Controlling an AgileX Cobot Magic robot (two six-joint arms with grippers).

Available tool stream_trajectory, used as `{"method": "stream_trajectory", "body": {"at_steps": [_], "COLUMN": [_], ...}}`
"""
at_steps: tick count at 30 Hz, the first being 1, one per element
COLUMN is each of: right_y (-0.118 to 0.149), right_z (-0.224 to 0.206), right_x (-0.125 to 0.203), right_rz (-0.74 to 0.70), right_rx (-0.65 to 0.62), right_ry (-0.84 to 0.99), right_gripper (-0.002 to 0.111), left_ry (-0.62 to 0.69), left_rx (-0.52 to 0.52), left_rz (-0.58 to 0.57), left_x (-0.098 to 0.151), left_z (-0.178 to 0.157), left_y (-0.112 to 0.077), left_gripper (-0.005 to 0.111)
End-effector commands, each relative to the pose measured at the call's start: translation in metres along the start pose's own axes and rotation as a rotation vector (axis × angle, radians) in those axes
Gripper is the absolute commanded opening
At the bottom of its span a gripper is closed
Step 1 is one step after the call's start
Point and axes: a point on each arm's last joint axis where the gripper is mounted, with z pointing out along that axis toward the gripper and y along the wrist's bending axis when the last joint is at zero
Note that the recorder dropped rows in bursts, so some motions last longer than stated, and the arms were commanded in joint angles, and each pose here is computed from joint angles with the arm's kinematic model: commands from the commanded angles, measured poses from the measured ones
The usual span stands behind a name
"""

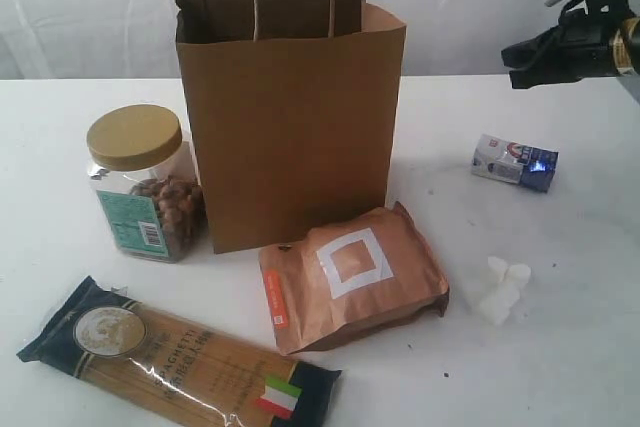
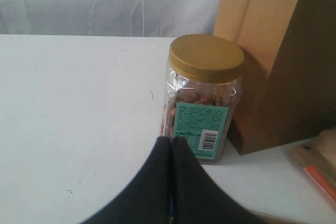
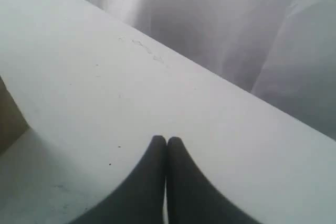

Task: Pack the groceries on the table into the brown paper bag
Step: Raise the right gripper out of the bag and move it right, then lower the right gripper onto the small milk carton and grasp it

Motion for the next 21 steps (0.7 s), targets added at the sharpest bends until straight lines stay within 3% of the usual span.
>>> {"method": "stream_trajectory", "body": {"at_steps": [1, 5, 15, 19, 21], "right_y": [-0.007, -0.018, -0.016, -0.019, -0.022], "right_z": [0.0, 0.0, 0.002, 0.005, 0.005], "right_x": [0.004, 0.008, 0.011, 0.016, 0.019], "right_rz": [0.005, 0.01, 0.057, -0.18, -0.431], "right_rx": [0.0, 0.121, 0.095, 0.109, 0.131], "right_ry": [0.02, 0.058, 0.054, 0.084, 0.12], "right_gripper": [0.0, 0.0, 0.0, 0.0, 0.0], "left_ry": [-0.002, -0.002, -0.002, -0.002, -0.002], "left_rx": [0.015, 0.015, 0.015, 0.015, 0.015], "left_rz": [-0.011, -0.011, -0.011, -0.011, -0.011], "left_x": [0.001, 0.001, 0.001, 0.001, 0.001], "left_z": [-0.001, -0.001, -0.001, -0.001, -0.001], "left_y": [-0.001, -0.001, -0.001, -0.001, -0.001], "left_gripper": [0.0, 0.0, 0.0, 0.0, 0.0]}}
